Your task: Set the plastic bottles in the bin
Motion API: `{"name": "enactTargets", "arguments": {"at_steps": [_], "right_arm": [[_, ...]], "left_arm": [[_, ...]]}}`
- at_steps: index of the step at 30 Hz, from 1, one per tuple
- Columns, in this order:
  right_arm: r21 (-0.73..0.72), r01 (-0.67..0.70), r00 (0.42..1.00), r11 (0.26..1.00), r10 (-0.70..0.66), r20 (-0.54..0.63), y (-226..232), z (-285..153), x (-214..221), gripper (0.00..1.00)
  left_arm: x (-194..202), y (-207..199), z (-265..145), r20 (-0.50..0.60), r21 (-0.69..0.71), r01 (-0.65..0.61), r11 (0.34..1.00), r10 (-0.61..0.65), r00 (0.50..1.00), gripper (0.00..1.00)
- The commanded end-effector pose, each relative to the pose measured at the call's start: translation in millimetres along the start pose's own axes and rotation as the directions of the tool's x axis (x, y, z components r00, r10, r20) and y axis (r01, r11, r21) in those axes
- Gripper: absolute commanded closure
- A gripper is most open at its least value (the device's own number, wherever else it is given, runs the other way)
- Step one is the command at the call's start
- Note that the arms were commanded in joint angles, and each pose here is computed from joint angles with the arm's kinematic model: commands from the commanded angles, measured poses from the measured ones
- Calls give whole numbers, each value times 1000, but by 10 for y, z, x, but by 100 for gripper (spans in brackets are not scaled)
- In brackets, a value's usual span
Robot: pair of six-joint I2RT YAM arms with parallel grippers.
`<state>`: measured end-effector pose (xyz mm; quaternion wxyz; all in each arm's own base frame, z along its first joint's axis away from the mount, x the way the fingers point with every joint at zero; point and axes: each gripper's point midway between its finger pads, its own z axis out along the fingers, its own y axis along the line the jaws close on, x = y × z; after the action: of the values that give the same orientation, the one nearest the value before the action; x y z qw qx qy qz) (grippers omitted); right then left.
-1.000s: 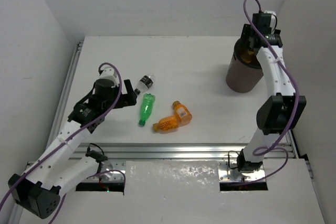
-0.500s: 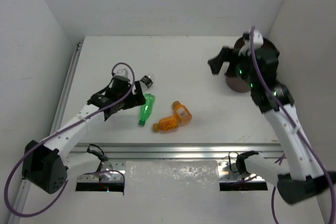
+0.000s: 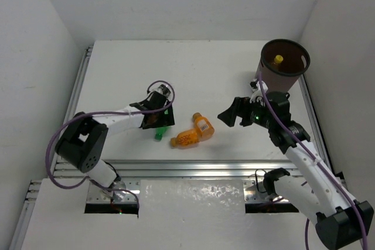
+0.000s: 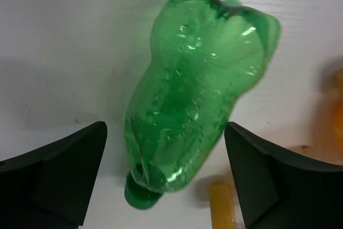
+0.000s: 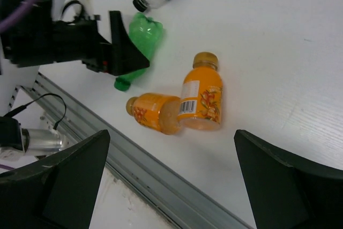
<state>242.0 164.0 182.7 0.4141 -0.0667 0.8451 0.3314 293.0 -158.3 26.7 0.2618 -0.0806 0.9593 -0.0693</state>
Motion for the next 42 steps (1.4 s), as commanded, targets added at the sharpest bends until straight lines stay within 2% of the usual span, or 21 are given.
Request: {"name": "enactTargets", "arguments": {"at_steps": [1,3,5,6,7,14,15,17,18,20,21,23,24,25,26,29,35,37,40,42], "right_arm": [[-74,45,998,996,-41,57,156,-31,-133,1],[-65,47,997,997,-43,59,132,-33,-115,1],[-52,47,998,998,-44,55,91,-24,-76,1],[-43,49,998,998,-47,51,71,-23,-61,1],[-39,49,998,998,-47,45,58,-23,-39,1],[-93,38,998,995,-35,42,160,-38,-32,1],[-153,39,999,987,-34,36,259,-39,-19,1],[-251,6,1000,968,-1,22,433,-53,-6,1],[-321,22,999,947,-5,53,541,-50,-53,1],[-442,-47,998,896,59,14,766,-113,-47,1],[-482,-33,998,876,58,37,843,-120,-115,1],[-505,-53,996,862,85,41,931,-131,-196,1],[-525,-23,995,851,72,74,1011,-160,-298,1],[-534,-30,995,845,78,67,1056,-141,-320,1],[-554,-6,993,832,71,95,1129,-167,-426,1],[-596,-12,994,803,72,78,1294,-170,-524,1],[-658,29,996,752,30,79,1640,-144,-553,1],[-665,27,997,746,25,69,1703,-104,-549,1],[-670,17,998,742,26,54,1788,-18,-557,1],[-687,17,999,726,12,37,1883,24,-528,14]], "left_arm": [[-88,-31,157,50,-35,3,999,-1,999,13],[-32,11,177,39,-82,-7,997,11,999,21],[-23,-58,149,54,-97,-33,995,38,998,36],[-4,-50,129,54,-110,-44,993,50,997,53],[-5,-106,74,66,-103,-56,993,63,996,60],[-126,-206,-428,138,-104,-81,991,95,986,64],[-223,-297,-598,181,-70,-76,995,88,979,71],[-277,-370,-799,214,-31,-84,996,89,973,73],[-356,-475,-1020,263,28,-82,996,72,962,79],[-450,-680,-1255,323,150,-117,982,63,944,82],[-388,-829,-1435,328,275,-181,944,85,941,88],[-411,-1148,-1721,383,463,-262,847,75,921,90],[-251,-1309,-1916,367,583,-318,748,107,924,91],[-263,-1436,-2071,401,641,-359,678,103,911,93],[-123,-1546,-2239,390,717,-393,575,136,911,94],[-65,-1660,-2519,427,783,-437,443,128,895,94],[-48,-1719,-2633,440,804,-454,385,129,889,94],[-17,-1776,-2726,450,824,-466,323,127,884,94],[62,-1790,-2766,444,843,-464,274,136,886,93],[66,-1784,-2773,447,842,-467,271,136,884,87]]}}
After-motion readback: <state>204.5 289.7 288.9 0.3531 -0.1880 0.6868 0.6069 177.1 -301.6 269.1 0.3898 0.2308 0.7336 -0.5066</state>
